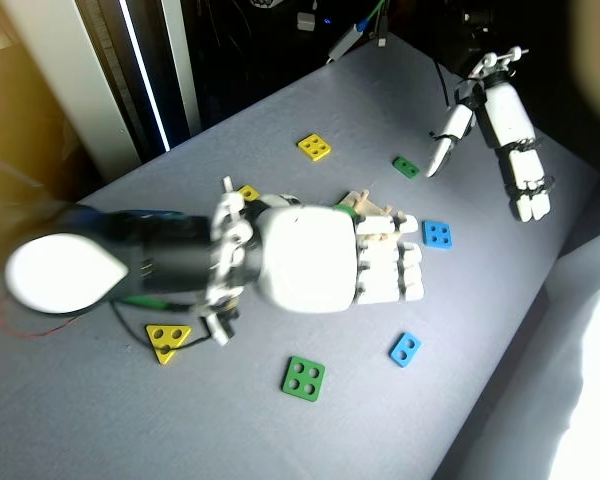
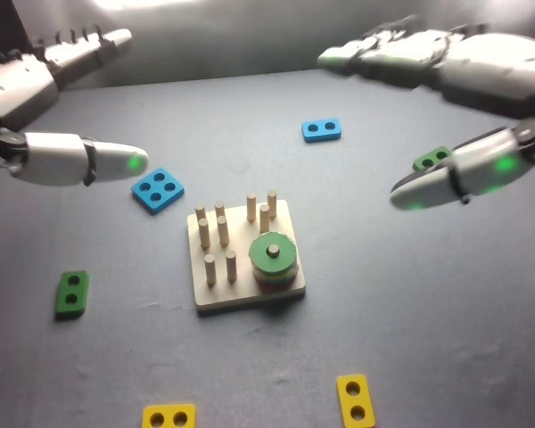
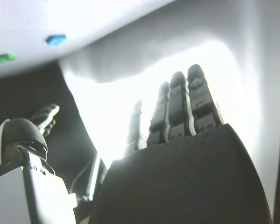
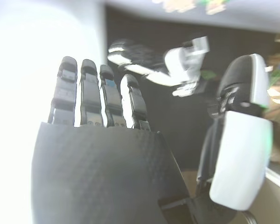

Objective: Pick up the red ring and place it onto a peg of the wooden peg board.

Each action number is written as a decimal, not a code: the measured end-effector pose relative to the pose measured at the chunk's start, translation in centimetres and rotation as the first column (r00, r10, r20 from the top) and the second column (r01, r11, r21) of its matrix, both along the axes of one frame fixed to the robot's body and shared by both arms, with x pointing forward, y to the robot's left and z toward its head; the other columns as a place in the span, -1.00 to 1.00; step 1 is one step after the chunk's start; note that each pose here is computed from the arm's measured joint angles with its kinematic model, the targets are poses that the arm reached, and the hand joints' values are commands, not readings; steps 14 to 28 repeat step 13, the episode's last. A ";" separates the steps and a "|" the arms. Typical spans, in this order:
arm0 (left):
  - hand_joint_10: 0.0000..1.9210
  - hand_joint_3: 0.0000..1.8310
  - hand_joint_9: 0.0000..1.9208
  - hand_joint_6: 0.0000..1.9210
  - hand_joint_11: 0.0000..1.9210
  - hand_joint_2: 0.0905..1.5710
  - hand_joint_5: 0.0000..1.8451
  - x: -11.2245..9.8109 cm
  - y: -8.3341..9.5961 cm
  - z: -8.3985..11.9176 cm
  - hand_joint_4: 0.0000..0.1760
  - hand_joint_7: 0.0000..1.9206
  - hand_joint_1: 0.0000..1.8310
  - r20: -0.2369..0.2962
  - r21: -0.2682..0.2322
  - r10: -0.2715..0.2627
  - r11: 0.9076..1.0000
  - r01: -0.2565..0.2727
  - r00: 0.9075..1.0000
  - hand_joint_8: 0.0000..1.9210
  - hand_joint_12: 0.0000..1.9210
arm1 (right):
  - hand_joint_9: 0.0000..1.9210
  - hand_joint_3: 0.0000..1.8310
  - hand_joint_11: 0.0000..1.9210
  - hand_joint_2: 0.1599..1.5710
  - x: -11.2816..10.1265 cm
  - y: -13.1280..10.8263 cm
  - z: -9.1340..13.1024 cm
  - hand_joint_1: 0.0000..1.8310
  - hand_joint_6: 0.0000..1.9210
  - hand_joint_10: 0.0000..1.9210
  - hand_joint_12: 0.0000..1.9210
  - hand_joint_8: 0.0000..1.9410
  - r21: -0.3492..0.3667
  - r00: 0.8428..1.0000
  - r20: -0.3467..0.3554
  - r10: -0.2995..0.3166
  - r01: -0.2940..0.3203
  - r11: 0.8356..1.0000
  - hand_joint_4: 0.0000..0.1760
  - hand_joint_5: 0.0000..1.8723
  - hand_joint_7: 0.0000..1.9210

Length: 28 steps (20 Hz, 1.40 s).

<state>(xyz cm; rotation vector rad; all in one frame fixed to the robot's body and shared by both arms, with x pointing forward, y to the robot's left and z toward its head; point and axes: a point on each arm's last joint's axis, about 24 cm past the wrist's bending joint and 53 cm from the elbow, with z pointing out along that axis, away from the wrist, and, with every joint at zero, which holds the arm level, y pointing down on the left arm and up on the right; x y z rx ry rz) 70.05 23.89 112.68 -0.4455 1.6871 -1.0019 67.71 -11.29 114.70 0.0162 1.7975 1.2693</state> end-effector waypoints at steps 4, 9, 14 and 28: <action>-1.00 -0.98 -1.00 -1.00 -1.00 0.24 -1.00 -2.2 0.1 4.5 1.00 -1.00 -0.50 0.128 -0.048 -0.022 0.998 0.028 0.991 -1.00 -1.00 | -1.00 -0.92 -1.00 0.10 -0.8 -3.1 5.0 -0.38 -1.00 -1.00 -1.00 -1.00 0.145 0.993 0.097 -0.071 0.056 0.988 0.54 -1.00 -1.00; -1.00 -0.96 -1.00 -1.00 -1.00 0.32 -0.99 -5.3 0.8 10.7 1.00 -1.00 -0.60 0.304 -0.090 -0.023 0.995 0.053 0.952 -1.00 -1.00 | -1.00 -0.81 -1.00 0.46 -2.6 -5.6 10.5 -0.59 -1.00 -1.00 -1.00 -1.00 0.261 0.966 0.229 -0.121 0.059 0.964 0.39 -1.00 -1.00; -1.00 -0.97 -0.99 -0.98 -1.00 0.53 -0.89 -7.7 0.7 14.7 0.76 -0.91 -0.74 0.425 -0.112 -0.041 0.989 0.098 0.904 -0.99 -1.00 | -1.00 -0.91 -0.98 0.63 -4.5 -7.5 14.9 -0.75 -1.00 -1.00 -0.99 -1.00 0.327 0.927 0.341 -0.155 0.038 0.944 0.30 -1.00 -0.99; -1.00 -0.97 -0.99 -0.98 -1.00 0.53 -0.89 -7.7 0.7 14.7 0.76 -0.91 -0.74 0.425 -0.112 -0.041 0.989 0.098 0.904 -0.99 -1.00 | -1.00 -0.91 -0.98 0.63 -4.5 -7.5 14.9 -0.75 -1.00 -1.00 -0.99 -1.00 0.327 0.927 0.341 -0.155 0.038 0.944 0.30 -1.00 -0.99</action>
